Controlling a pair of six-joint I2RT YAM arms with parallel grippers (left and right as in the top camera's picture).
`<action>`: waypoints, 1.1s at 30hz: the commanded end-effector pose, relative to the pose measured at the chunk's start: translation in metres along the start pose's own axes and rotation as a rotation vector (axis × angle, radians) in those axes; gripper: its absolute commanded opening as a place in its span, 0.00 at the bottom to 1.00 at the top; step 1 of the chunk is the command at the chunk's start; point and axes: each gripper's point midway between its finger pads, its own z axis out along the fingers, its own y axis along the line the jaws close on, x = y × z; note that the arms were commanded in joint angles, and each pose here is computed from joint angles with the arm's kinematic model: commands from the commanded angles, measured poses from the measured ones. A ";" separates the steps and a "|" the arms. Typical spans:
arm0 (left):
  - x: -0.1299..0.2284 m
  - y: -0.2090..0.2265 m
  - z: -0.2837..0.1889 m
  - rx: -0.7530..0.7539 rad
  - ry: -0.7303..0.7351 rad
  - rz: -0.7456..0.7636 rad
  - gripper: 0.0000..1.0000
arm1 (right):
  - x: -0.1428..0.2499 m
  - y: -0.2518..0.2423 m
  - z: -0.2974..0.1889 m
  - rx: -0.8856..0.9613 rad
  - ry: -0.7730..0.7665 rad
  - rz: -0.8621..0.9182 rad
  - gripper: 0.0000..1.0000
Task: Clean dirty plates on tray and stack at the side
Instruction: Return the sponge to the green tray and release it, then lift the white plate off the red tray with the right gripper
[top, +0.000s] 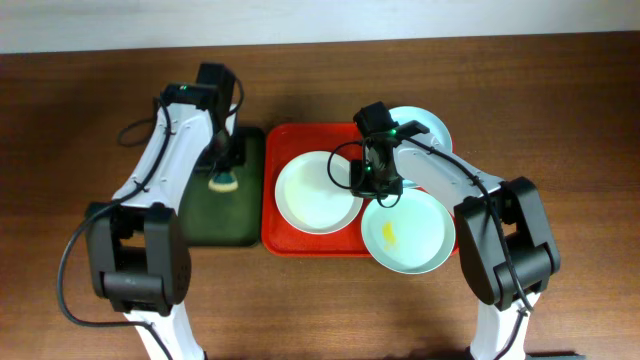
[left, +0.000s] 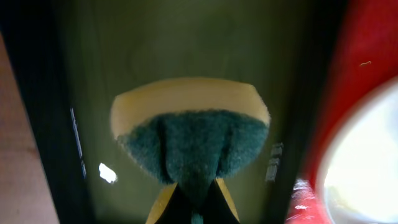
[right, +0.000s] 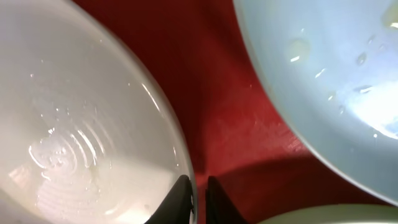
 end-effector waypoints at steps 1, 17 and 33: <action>0.015 0.020 0.037 -0.032 0.023 -0.051 0.00 | 0.005 -0.002 0.008 0.015 0.020 0.001 0.11; -0.027 0.037 -0.118 0.074 -0.337 -0.180 0.96 | 0.005 -0.002 0.008 0.015 0.020 0.001 0.19; -0.001 0.045 -0.217 0.109 -0.590 -0.189 0.99 | 0.001 0.001 0.011 -0.005 0.000 -0.002 0.04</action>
